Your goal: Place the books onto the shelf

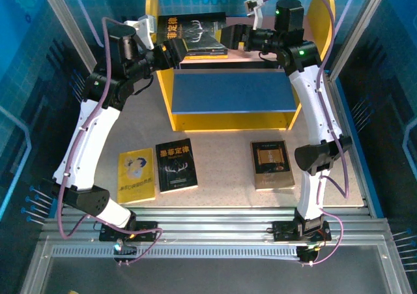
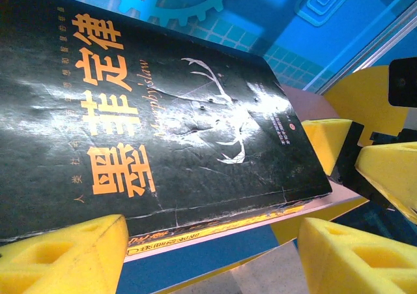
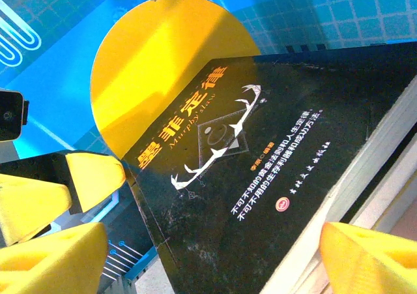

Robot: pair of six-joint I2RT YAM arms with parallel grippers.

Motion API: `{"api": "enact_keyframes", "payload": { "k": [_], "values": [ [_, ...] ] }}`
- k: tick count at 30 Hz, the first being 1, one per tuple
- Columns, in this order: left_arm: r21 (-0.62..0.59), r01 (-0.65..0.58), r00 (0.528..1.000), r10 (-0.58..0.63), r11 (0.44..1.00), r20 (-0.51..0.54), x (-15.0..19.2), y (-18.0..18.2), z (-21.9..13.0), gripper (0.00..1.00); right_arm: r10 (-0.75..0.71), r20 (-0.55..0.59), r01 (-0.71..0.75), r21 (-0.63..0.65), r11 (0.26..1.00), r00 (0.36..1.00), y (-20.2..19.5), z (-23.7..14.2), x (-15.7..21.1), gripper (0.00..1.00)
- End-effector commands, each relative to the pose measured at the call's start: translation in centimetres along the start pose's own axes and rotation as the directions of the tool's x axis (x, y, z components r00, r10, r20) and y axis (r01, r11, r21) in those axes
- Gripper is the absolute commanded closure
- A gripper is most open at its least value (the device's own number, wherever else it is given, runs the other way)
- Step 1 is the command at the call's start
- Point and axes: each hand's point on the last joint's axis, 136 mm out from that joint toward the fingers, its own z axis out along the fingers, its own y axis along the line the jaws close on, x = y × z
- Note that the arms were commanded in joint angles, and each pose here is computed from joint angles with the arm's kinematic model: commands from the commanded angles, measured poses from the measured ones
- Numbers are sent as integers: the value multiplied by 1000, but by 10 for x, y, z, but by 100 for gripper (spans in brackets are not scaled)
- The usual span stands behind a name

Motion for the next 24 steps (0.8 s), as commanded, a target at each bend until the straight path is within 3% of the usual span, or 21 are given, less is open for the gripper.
{"api": "enact_keyframes", "payload": {
  "k": [1, 24],
  "values": [
    [-6, -24, 1000, 24, 1000, 14, -6, -3, -2, 30, -34, 8, 35, -63, 997, 999, 12, 7, -4, 15],
    [-27, -40, 998, 41, 999, 37, -16, -1, -10, 29, -28, 31, 29, -42, 999, 999, 1, -6, -12, 11]
  ]
}}
